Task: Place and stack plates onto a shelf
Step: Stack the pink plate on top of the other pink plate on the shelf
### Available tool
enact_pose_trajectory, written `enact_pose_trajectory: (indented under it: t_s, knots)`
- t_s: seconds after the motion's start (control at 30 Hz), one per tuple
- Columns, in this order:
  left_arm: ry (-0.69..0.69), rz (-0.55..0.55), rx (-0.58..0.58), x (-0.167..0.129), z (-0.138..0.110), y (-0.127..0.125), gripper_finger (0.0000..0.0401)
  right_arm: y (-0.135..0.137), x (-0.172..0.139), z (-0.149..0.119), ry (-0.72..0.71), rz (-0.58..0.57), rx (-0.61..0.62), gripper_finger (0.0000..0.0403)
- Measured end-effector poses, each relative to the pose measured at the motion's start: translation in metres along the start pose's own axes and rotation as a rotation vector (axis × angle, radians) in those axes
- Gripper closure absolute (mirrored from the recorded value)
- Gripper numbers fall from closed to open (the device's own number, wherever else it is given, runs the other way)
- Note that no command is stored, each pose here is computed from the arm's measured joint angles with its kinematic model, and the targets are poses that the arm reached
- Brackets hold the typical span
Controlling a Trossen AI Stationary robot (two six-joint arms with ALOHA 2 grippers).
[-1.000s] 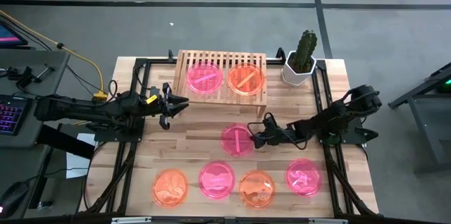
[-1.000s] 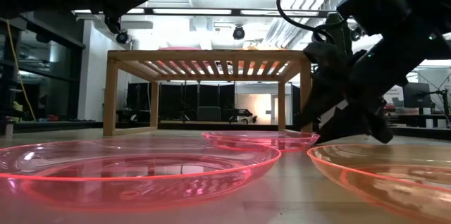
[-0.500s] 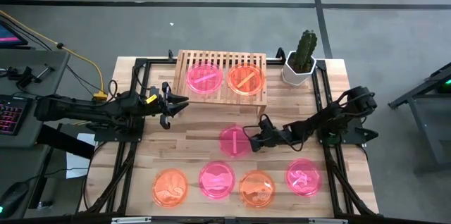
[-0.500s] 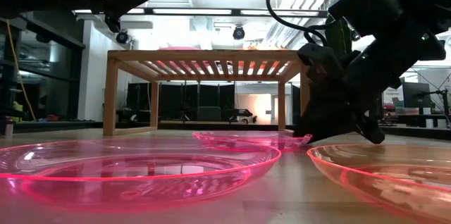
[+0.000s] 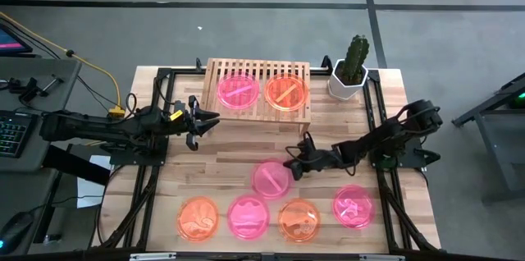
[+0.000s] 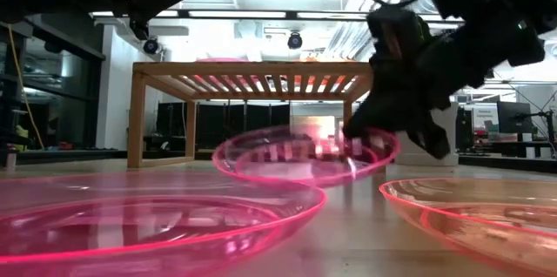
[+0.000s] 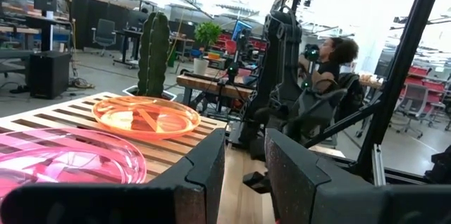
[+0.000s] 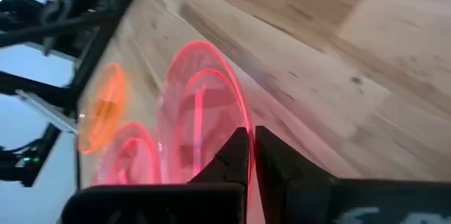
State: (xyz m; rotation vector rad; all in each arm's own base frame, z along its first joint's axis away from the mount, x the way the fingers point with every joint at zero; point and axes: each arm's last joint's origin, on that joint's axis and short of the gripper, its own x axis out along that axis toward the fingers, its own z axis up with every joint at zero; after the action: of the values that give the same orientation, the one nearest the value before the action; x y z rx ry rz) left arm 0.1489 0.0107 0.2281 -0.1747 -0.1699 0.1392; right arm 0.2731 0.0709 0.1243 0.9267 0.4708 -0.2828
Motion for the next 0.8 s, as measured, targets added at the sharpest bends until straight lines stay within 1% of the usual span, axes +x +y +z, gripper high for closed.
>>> enact_pose_trajectory:
  t_s: [0.23,0.43,0.53,0.6,0.7,0.8]
  knots:
    - [0.0,0.0,0.0,0.0,0.0,0.0,0.0309,0.022,-0.002,0.018,-0.041,0.084,-0.047,0.0403]
    - [-0.001,0.0,0.0,0.0,0.0,0.0,0.0309,0.044,0.0,0.046,-0.071,0.174,-0.092,0.0403]
    - [-0.003,-0.001,0.0,0.0,0.0,0.0,0.0309,0.058,0.003,0.07,-0.099,0.232,-0.136,0.0403]
    - [-0.006,-0.001,-0.001,0.0,0.001,0.0,0.0309,0.068,0.005,0.09,-0.12,0.242,-0.178,0.0403]
    - [-0.008,0.0,-0.001,0.0,0.001,0.0,0.0309,0.085,0.005,0.123,-0.123,0.214,-0.254,0.0403]
    - [-0.008,0.004,-0.001,0.0,0.001,0.0,0.0309,0.107,-0.003,0.161,-0.139,0.161,-0.351,0.0403]
